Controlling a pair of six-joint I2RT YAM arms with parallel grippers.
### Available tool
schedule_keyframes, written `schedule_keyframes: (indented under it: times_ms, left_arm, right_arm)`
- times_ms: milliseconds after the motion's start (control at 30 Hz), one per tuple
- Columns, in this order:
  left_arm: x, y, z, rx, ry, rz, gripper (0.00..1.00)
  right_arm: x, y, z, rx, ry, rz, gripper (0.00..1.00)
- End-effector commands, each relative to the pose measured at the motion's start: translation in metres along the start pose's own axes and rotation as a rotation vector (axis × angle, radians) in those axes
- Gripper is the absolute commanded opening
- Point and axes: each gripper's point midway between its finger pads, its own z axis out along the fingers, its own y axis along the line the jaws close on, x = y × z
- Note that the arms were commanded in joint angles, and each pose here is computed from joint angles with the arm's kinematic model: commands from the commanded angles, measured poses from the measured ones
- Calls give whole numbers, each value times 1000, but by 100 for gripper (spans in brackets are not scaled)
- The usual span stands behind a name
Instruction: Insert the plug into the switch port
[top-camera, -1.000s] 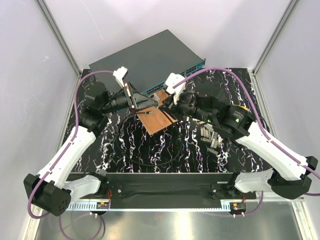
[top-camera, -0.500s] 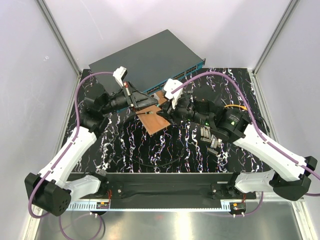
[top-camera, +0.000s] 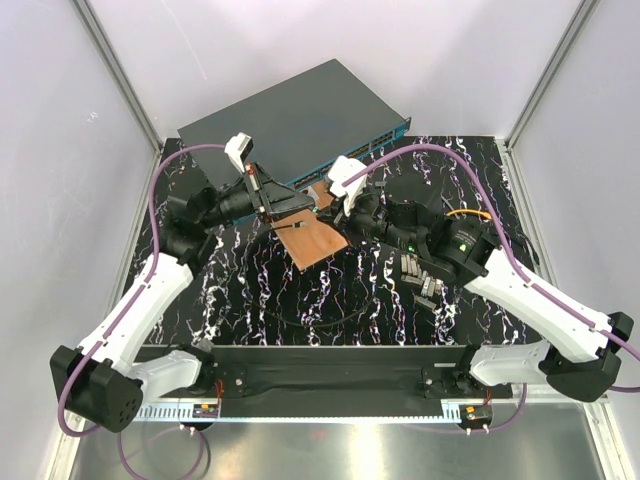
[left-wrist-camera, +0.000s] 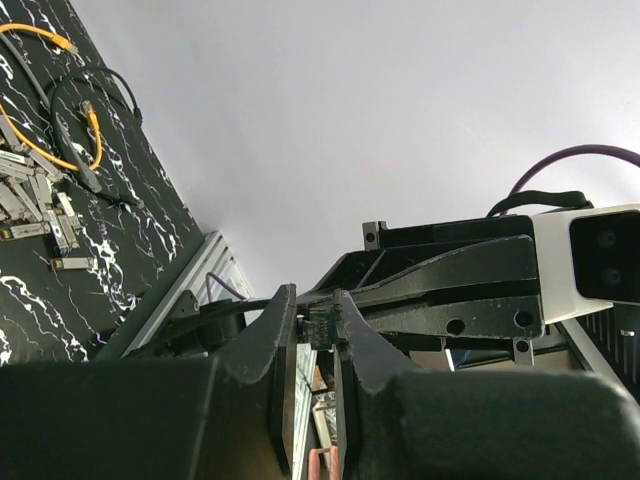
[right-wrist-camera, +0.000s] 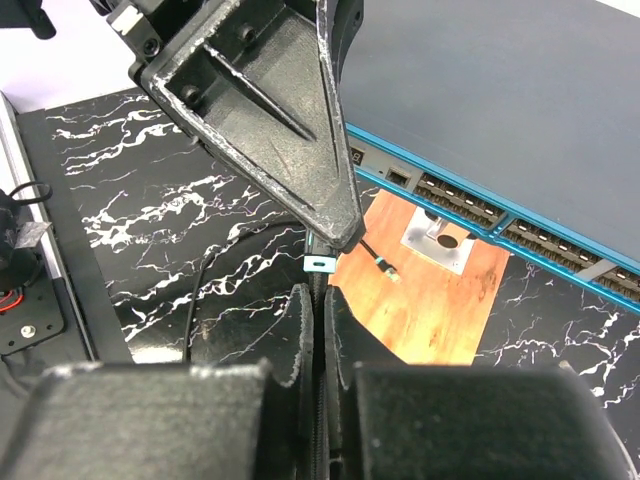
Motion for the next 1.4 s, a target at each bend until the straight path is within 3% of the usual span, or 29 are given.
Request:
schedule_keyframes:
  times_ms: [0, 33, 67, 100, 167, 200, 233, 300, 467, 567, 667, 1067, 1367]
  left_arm:
    - [3, -12, -4, 38, 7, 49, 27]
    - [2, -10, -5, 29, 4, 50, 35]
    - [0, -10, -5, 24, 2, 75, 50]
    - [-9, -16, -8, 22, -19, 113, 55]
    - [-24, -13, -14, -45, -56, 139, 60]
    - [-43, -28, -22, -49, -111, 259, 64]
    - [-48, -22, -28, -107, -126, 255, 66]
    - [-76, -24, -42, -187, -221, 395, 69]
    - [-131, -33, -87, -512, -457, 692, 68]
    - [-147, -11, -115, -715, -523, 755, 61]
    - [-144, 14, -130, -818, -520, 771, 58]
    - [-131, 58, -130, -874, -444, 700, 57]
    - [-131, 67, -130, -892, -444, 663, 56]
  right_arm:
    - [-32, -4, -7, 21, -97, -1, 0]
    - [-32, -4, -6, 25, -94, 13, 0]
    - [-30, -5, -6, 29, -88, 23, 0]
    - [-26, -3, -6, 25, -71, 30, 0]
    - [-18, -2, -5, 25, -38, 70, 0]
    - [-9, -1, -5, 27, -2, 90, 0]
    - [-2, 1, -1, 26, 25, 119, 0]
    - [15, 1, 1, 45, 93, 144, 0]
    - [34, 8, 19, 28, 165, 193, 0]
    - [35, 1, 32, 74, 184, 226, 0]
    - [33, -9, 43, 149, 175, 280, 0]
    - [38, -32, 75, 295, 167, 354, 0]
    - [44, -39, 85, 322, 186, 393, 0]
